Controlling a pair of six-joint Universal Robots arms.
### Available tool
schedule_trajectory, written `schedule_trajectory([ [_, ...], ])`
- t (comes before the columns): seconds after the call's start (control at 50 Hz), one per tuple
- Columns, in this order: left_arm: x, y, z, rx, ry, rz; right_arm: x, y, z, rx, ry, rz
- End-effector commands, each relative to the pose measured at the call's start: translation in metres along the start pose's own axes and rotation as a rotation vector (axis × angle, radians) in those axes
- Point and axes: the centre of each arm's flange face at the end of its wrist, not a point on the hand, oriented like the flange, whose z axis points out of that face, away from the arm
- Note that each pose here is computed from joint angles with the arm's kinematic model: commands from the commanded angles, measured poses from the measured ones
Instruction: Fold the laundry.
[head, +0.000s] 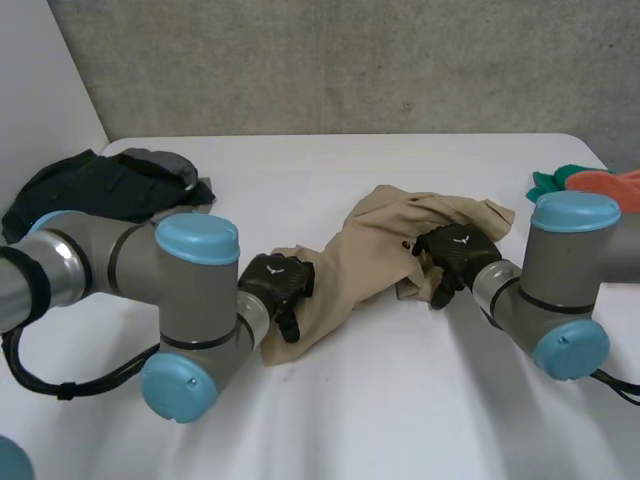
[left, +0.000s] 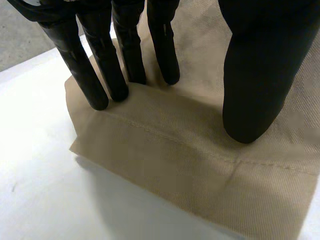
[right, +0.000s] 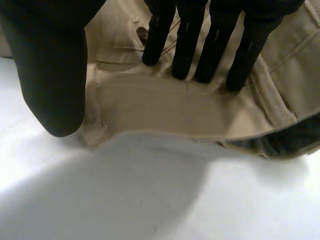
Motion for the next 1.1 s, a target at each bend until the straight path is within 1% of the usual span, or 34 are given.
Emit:
schedule_trajectory([
  [0.02, -0.008, -0.011, 0.003, 0.053, -0.064, 0.064, -0.006, -0.005, 0.007, 0.066, 0.025, -0.049],
  [0.1, -0.018, -0.037, -0.008, 0.141, -0.122, 0.057, -0.002, -0.014, 0.011, 0.085, 0.035, -0.058],
  [0.16, -0.025, -0.061, -0.029, 0.204, -0.146, 0.043, 0.004, -0.030, -0.001, 0.067, 0.028, -0.041],
  [0.2, -0.031, -0.084, -0.050, 0.273, -0.153, 0.032, 0.016, -0.056, -0.017, 0.088, 0.034, -0.043],
  [0.22, -0.035, -0.102, -0.065, 0.331, -0.158, 0.026, 0.024, -0.077, -0.031, 0.113, 0.036, -0.044],
  [0.24, -0.039, -0.120, -0.083, 0.392, -0.166, 0.022, 0.028, -0.088, -0.039, 0.129, 0.038, -0.045],
  [0.26, -0.041, -0.130, -0.092, 0.428, -0.170, 0.019, 0.039, -0.112, -0.056, 0.174, 0.053, -0.047],
  [0.3, -0.045, -0.150, -0.112, 0.500, -0.180, 0.022, 0.050, -0.139, -0.075, 0.234, 0.074, -0.057],
  [0.32, -0.048, -0.170, -0.133, 0.578, -0.189, 0.024, 0.060, -0.167, -0.096, 0.309, 0.104, -0.068],
  [0.38, -0.054, -0.199, -0.164, 0.692, -0.206, 0.023, 0.072, -0.205, -0.127, 0.419, 0.152, -0.077],
  [0.4, -0.061, -0.217, -0.183, 0.766, -0.229, 0.020, 0.080, -0.226, -0.144, 0.489, 0.181, -0.076],
  [0.48, -0.079, -0.256, -0.222, 0.918, -0.301, 0.009, 0.092, -0.262, -0.173, 0.618, 0.213, -0.055],
  [0.54, -0.090, -0.272, -0.232, 0.970, -0.339, 0.006, 0.095, -0.272, -0.176, 0.657, 0.204, -0.027],
  [0.56, -0.094, -0.281, -0.233, 0.992, -0.351, 0.004, 0.096, -0.274, -0.171, 0.663, 0.191, -0.006],
  [0.62, -0.099, -0.288, -0.221, 0.985, -0.354, 0.008, 0.094, -0.273, -0.160, 0.661, 0.176, 0.019],
  [0.7, -0.110, -0.289, -0.181, 0.942, -0.358, 0.011, 0.090, -0.262, -0.134, 0.619, 0.172, 0.058],
  [0.72, -0.114, -0.284, -0.159, 0.912, -0.353, 0.014, 0.086, -0.255, -0.120, 0.603, 0.171, 0.076],
  [0.78, -0.119, -0.272, -0.121, 0.858, -0.341, 0.026, 0.079, -0.243, -0.097, 0.589, 0.165, 0.106],
  [0.8, -0.125, -0.259, -0.094, 0.811, -0.337, 0.026, 0.077, -0.234, -0.081, 0.586, 0.170, 0.126],
  [0.86, -0.130, -0.234, -0.052, 0.738, -0.321, 0.031, 0.073, -0.219, -0.053, 0.593, 0.182, 0.144],
  [0.88, -0.133, -0.216, -0.025, 0.694, -0.316, 0.031, 0.073, -0.207, -0.034, 0.601, 0.206, 0.154],
  [0.92, -0.135, -0.196, 0.001, 0.653, -0.310, 0.035, 0.070, -0.194, -0.014, 0.605, 0.230, 0.160],
  [0.94, -0.136, -0.176, 0.025, 0.623, -0.303, 0.045, 0.069, -0.186, -0.005, 0.600, 0.239, 0.160],
  [0.96, -0.138, -0.166, 0.037, 0.608, -0.300, 0.049, 0.065, -0.174, 0.012, 0.612, 0.262, 0.146],
  [1.0, -0.140, -0.150, 0.056, 0.592, -0.297, 0.060, 0.066, -0.161, 0.030, 0.631, 0.298, 0.131],
  [1.02, -0.142, -0.139, 0.071, 0.588, -0.293, 0.063, 0.061, -0.149, 0.048, 0.650, 0.310, 0.114],
  [1.08, -0.143, -0.133, 0.079, 0.580, -0.297, 0.057, 0.049, -0.138, 0.067, 0.664, 0.293, 0.069],
  [1.1, -0.144, -0.135, 0.077, 0.575, -0.302, 0.043, 0.045, -0.133, 0.074, 0.635, 0.301, 0.023],
])
